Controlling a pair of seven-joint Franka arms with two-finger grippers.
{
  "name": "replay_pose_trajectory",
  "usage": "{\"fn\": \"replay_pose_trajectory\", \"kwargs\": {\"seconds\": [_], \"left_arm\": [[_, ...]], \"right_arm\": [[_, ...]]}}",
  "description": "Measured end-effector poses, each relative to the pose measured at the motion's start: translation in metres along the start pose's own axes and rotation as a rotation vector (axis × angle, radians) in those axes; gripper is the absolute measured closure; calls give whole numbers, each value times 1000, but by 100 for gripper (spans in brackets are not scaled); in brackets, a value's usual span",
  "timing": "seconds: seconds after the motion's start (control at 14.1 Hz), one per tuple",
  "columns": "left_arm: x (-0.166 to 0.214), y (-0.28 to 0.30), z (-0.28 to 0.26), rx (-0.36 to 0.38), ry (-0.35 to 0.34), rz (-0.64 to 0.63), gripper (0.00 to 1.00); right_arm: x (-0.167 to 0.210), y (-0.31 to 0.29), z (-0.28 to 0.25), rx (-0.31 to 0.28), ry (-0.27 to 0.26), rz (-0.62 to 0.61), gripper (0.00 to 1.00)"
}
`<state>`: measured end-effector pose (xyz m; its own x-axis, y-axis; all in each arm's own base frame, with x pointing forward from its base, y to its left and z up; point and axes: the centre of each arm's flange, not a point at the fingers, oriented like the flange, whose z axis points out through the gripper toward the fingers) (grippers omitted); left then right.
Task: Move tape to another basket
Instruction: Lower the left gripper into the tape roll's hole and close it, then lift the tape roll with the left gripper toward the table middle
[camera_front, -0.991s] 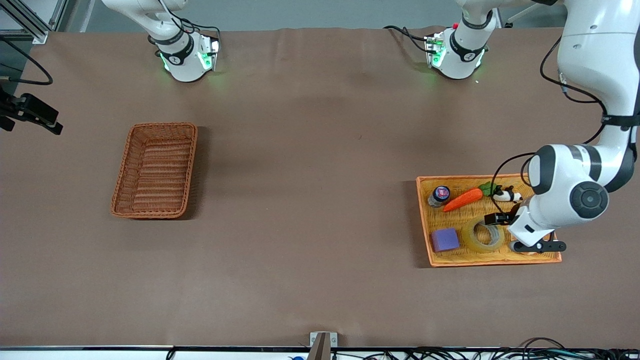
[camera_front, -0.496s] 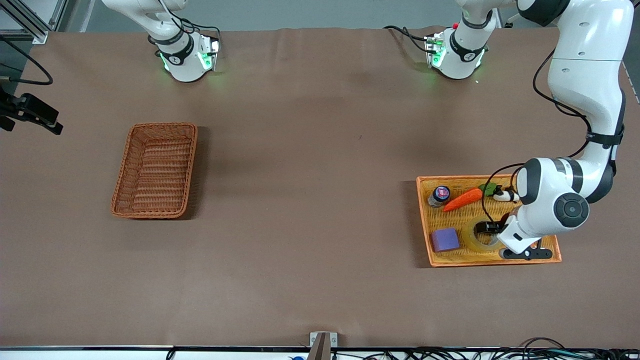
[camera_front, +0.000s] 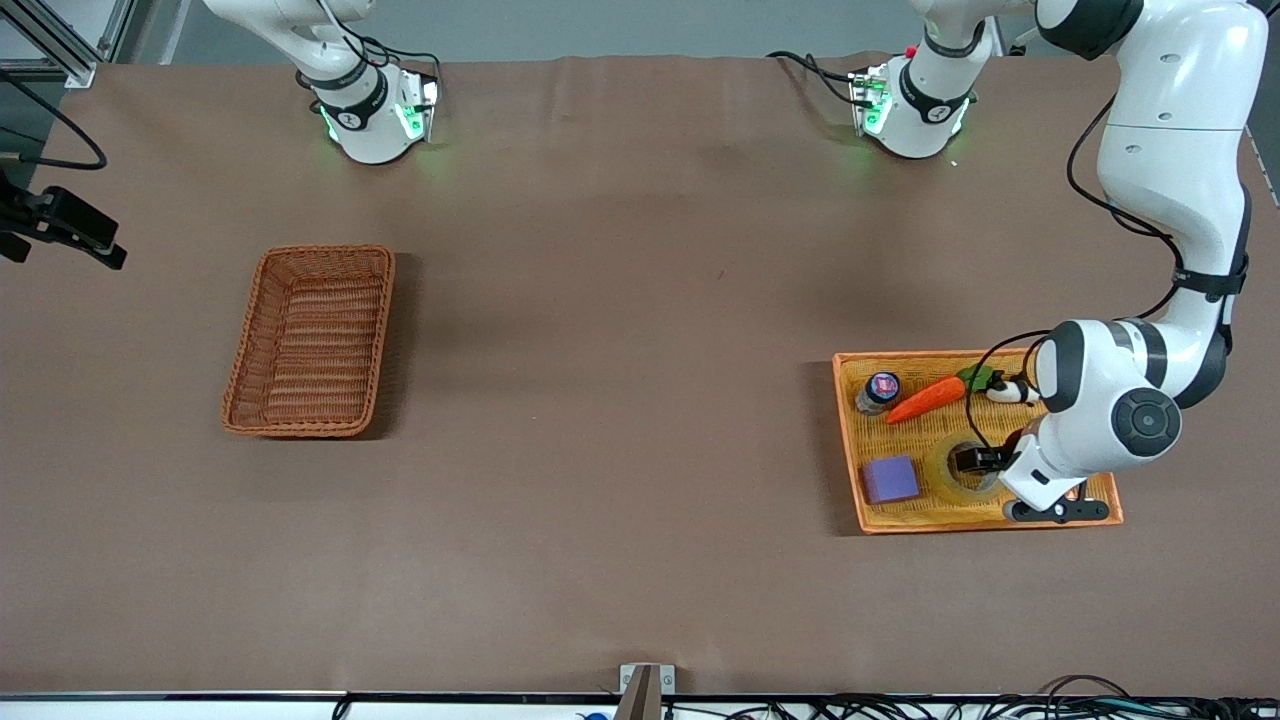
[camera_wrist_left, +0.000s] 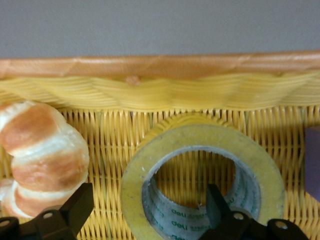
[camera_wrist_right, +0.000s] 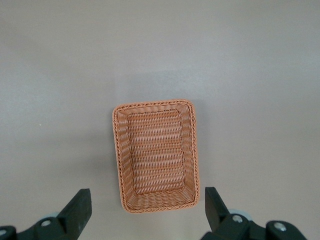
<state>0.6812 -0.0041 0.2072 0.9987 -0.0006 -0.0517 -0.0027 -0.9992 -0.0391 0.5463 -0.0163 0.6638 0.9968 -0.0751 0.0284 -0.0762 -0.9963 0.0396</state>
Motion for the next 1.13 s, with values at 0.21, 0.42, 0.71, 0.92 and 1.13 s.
{"fn": "replay_pose_trajectory", "kwargs": {"seconds": [0.21, 0.42, 0.71, 0.92, 1.13], "left_arm": [[-6, 1, 8, 0, -19, -17, 26], [-5, 2, 8, 0, -18, -52, 59], [4, 1, -9, -1, 18, -63, 78], [6, -1, -55, 8, 37, -51, 78], [3, 18, -135, 2, 108, -15, 78]], "right_arm": [[0, 0, 0, 0, 0, -1, 0], [0, 0, 0, 0, 0, -1, 0], [0, -1, 0, 0, 0, -1, 0], [0, -1, 0, 0, 1, -1, 0], [0, -1, 0, 0, 1, -2, 0]]}}
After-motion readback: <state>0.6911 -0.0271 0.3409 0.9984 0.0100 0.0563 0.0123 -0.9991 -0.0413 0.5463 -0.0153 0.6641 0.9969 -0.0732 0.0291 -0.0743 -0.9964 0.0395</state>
